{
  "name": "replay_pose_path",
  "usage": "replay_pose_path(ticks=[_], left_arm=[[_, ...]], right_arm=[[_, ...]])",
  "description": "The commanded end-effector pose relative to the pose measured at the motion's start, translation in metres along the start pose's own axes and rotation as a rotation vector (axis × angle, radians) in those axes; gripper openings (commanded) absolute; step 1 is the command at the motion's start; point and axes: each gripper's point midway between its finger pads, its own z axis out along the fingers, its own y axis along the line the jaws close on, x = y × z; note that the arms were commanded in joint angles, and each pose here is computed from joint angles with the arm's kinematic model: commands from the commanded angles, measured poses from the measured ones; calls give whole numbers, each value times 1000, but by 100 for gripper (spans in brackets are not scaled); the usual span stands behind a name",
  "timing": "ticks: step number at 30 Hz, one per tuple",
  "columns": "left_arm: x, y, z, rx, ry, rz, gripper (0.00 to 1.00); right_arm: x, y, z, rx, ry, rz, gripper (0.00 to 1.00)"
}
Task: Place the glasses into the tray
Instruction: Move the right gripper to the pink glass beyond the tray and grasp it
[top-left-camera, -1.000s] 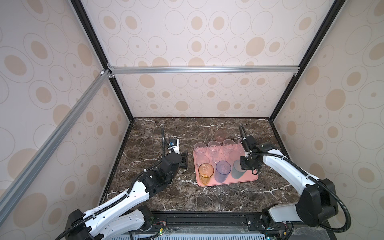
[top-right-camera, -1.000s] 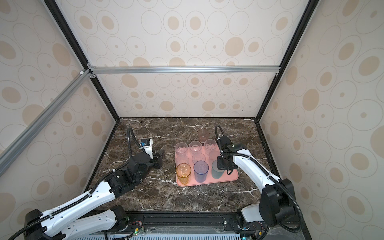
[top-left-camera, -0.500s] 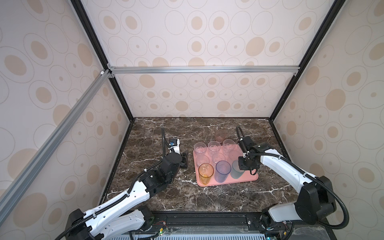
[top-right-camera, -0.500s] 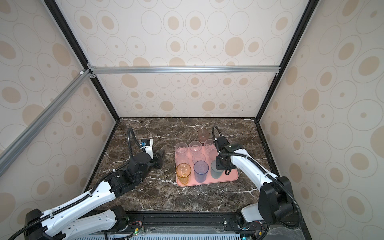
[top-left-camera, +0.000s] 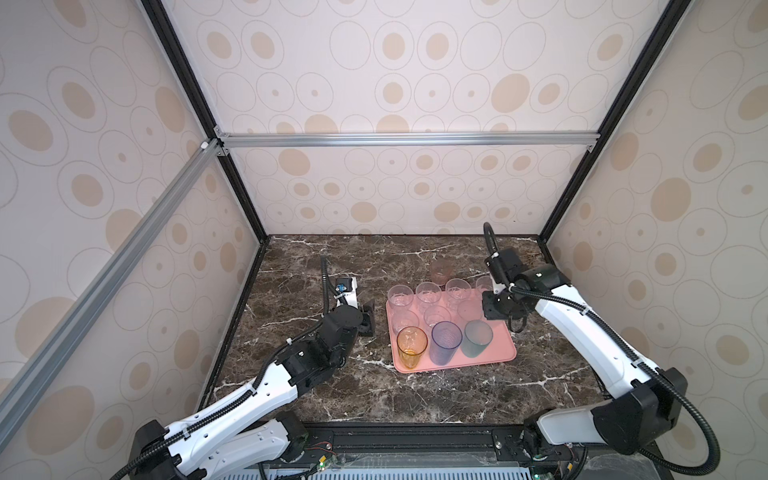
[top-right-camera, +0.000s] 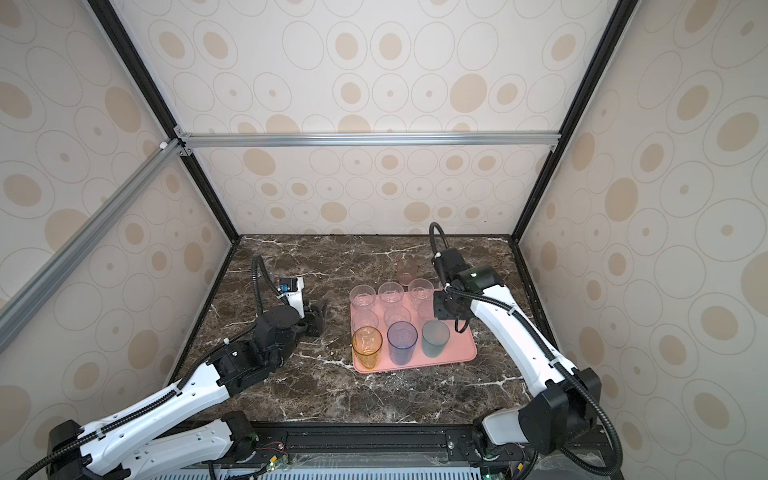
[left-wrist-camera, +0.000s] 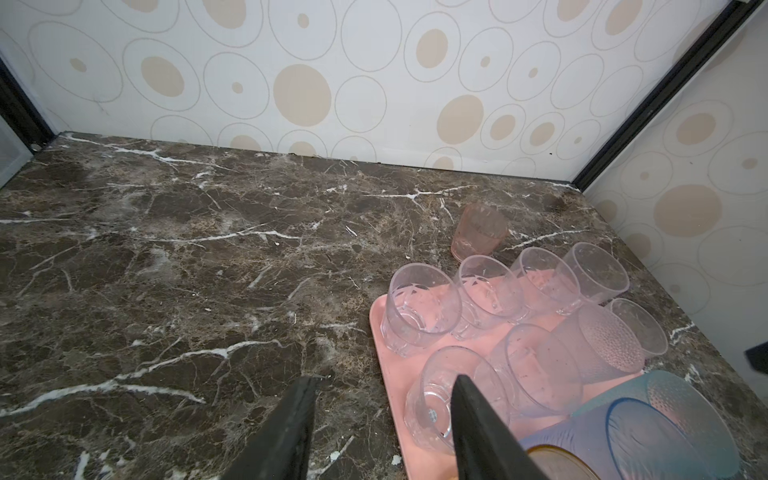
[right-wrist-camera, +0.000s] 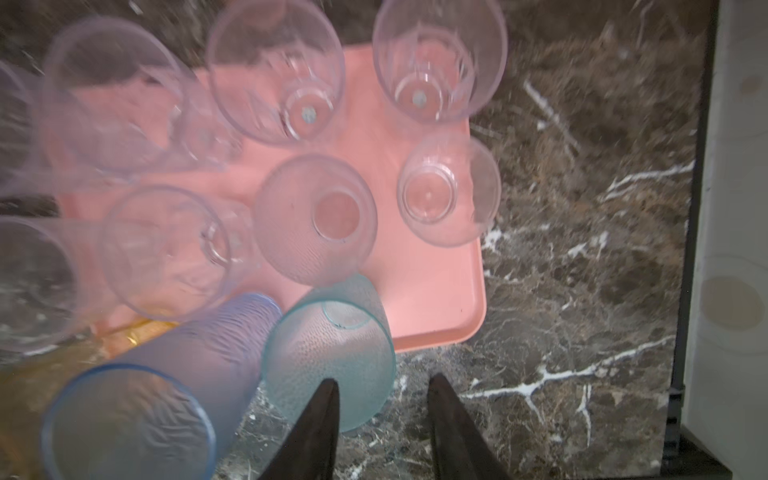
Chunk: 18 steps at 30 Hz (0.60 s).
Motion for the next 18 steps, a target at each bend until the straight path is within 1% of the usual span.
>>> replay_pose_path(ticks=[1, 5, 7, 9, 11, 14, 17, 18], left_arm=[[-28, -6, -5, -18, -55, 30, 53], [-39, -26, 7, 0, -66, 127, 53], [-41, -43, 17, 18, -72, 223, 55], [-40, -58, 28, 36, -85, 310, 57], [-38, -73, 41, 63, -93, 368, 58], [-39, -94, 60, 96, -112, 396, 60], [-39, -116, 78, 136, -116, 417, 61], [-38, -123, 84, 148, -114, 428, 62]], right_arm=[[-24, 2, -15, 9, -49, -13, 39], [-68, 18, -10, -30, -151, 37, 40], [-88, 22, 6, -36, -179, 64, 41], [-101, 26, 28, -51, -162, 86, 41], [-110, 29, 53, -73, -125, 102, 42], [-125, 29, 82, -64, -89, 120, 42], [-131, 47, 110, -119, -42, 130, 43], [-136, 38, 121, -118, -28, 160, 43]])
